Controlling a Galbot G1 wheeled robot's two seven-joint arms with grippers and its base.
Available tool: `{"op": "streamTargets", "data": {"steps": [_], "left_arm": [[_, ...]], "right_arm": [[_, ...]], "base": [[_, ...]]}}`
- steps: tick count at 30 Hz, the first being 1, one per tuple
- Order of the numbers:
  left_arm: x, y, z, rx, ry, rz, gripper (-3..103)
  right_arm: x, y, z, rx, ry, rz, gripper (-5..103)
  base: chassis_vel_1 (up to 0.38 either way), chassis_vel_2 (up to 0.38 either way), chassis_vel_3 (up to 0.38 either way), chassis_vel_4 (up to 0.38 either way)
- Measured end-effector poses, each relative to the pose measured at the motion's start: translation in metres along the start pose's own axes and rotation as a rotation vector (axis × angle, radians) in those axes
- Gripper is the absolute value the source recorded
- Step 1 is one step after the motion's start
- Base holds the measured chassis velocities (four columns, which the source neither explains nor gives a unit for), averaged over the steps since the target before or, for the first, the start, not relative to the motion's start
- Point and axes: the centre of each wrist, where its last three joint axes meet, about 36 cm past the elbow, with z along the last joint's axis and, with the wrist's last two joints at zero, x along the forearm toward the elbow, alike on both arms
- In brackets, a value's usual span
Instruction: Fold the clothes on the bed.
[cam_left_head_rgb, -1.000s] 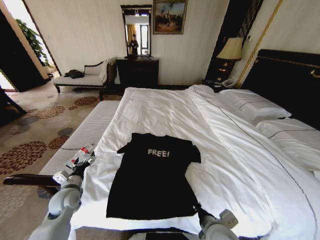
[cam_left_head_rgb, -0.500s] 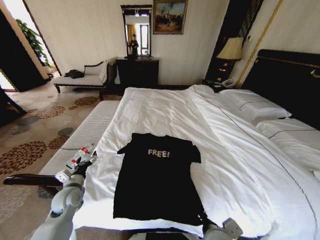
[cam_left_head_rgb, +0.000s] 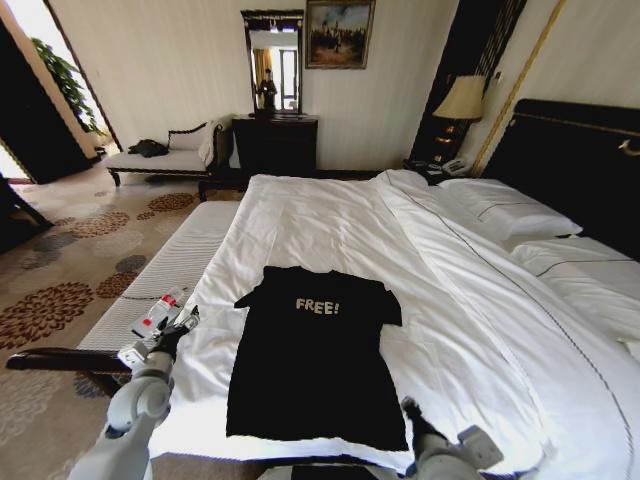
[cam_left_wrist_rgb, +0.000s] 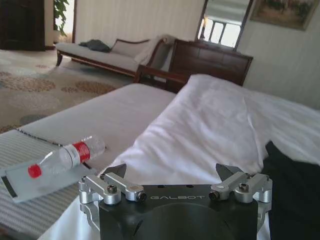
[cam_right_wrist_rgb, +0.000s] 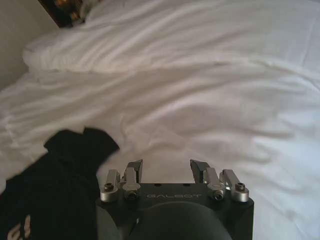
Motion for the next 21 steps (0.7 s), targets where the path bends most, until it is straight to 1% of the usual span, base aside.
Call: {"op": "streamTargets", "data": {"steps": [1, 2, 3, 4, 5, 6, 7, 8, 9, 11, 12, 13, 14, 15, 16, 17, 18, 21], "left_arm": [[0.000, 0.000, 0.000, 0.000, 0.000, 0.000, 100], [0.006, 0.000, 0.004, -0.017, 0.022, 0.011, 100], [0.016, -0.001, 0.010, -0.043, 0.059, 0.029, 100], [0.030, -0.001, 0.019, -0.070, 0.109, 0.057, 100], [0.039, -0.001, 0.024, -0.085, 0.142, 0.076, 100], [0.051, 0.000, 0.032, -0.100, 0.189, 0.107, 100], [0.051, 0.000, 0.032, -0.100, 0.189, 0.107, 100], [0.060, 0.000, 0.037, -0.104, 0.227, 0.142, 100], [0.068, 0.001, 0.041, -0.105, 0.258, 0.177, 100], [0.083, 0.003, 0.047, -0.093, 0.314, 0.273, 100], [0.086, 0.003, 0.047, -0.092, 0.325, 0.301, 100], [0.086, 0.003, 0.047, -0.092, 0.325, 0.301, 100], [0.087, 0.003, 0.047, -0.091, 0.330, 0.320, 100], [0.088, 0.002, 0.046, -0.086, 0.336, 0.337, 100], [0.088, 0.001, 0.045, -0.078, 0.340, 0.345, 100], [0.090, -0.003, 0.046, -0.056, 0.357, 0.356, 100], [0.090, -0.003, 0.046, -0.056, 0.357, 0.356, 100], [0.094, -0.010, 0.051, -0.029, 0.386, 0.355, 100]], "right_arm": [[0.000, 0.000, 0.000, 0.000, 0.000, 0.000, 54], [-0.007, 0.001, -0.002, 0.002, -0.056, -0.019, 54], [-0.014, 0.002, -0.006, -0.003, -0.105, -0.044, 60], [-0.022, 0.005, -0.011, -0.016, -0.138, -0.078, 65], [-0.029, 0.008, -0.013, -0.025, -0.159, -0.102, 71], [-0.037, 0.011, -0.015, -0.033, -0.187, -0.123, 76], [-0.037, 0.011, -0.015, -0.033, -0.187, -0.123, 76], [-0.046, 0.013, -0.016, -0.032, -0.224, -0.142, 81], [-0.053, 0.015, -0.016, -0.028, -0.253, -0.155, 81], [-0.065, 0.018, -0.017, -0.024, -0.295, -0.174, 91], [-0.067, 0.019, -0.018, -0.031, -0.291, -0.178, 96], [-0.067, 0.019, -0.018, -0.031, -0.291, -0.178, 96], [-0.067, 0.020, -0.018, -0.038, -0.282, -0.178, 96], [-0.068, 0.020, -0.017, -0.047, -0.266, -0.176, 99], [-0.068, 0.020, -0.016, -0.050, -0.256, -0.172, 100], [-0.070, 0.020, -0.014, -0.052, -0.239, -0.161, 100], [-0.070, 0.020, -0.014, -0.052, -0.239, -0.161, 100], [-0.072, 0.020, -0.014, -0.059, -0.216, -0.146, 100]], "base": [[0.000, 0.000, 0.000, 0.000], [0.000, 0.000, 0.000, 0.000], [0.000, 0.000, 0.000, 0.000], [0.000, 0.000, 0.000, 0.000], [0.000, 0.000, 0.000, 0.000], [0.000, 0.000, 0.000, 0.000], [0.000, 0.000, 0.000, 0.000], [0.000, 0.000, 0.000, 0.000], [0.000, 0.000, 0.000, 0.000], [0.000, 0.000, 0.000, 0.000], [0.000, 0.000, 0.000, 0.000], [0.000, 0.000, 0.000, 0.000], [0.000, 0.000, 0.000, 0.000], [0.000, 0.000, 0.000, 0.000], [0.000, 0.000, 0.000, 0.000], [0.000, 0.000, 0.000, 0.000], [0.000, 0.000, 0.000, 0.000], [0.000, 0.000, 0.000, 0.000]]}}
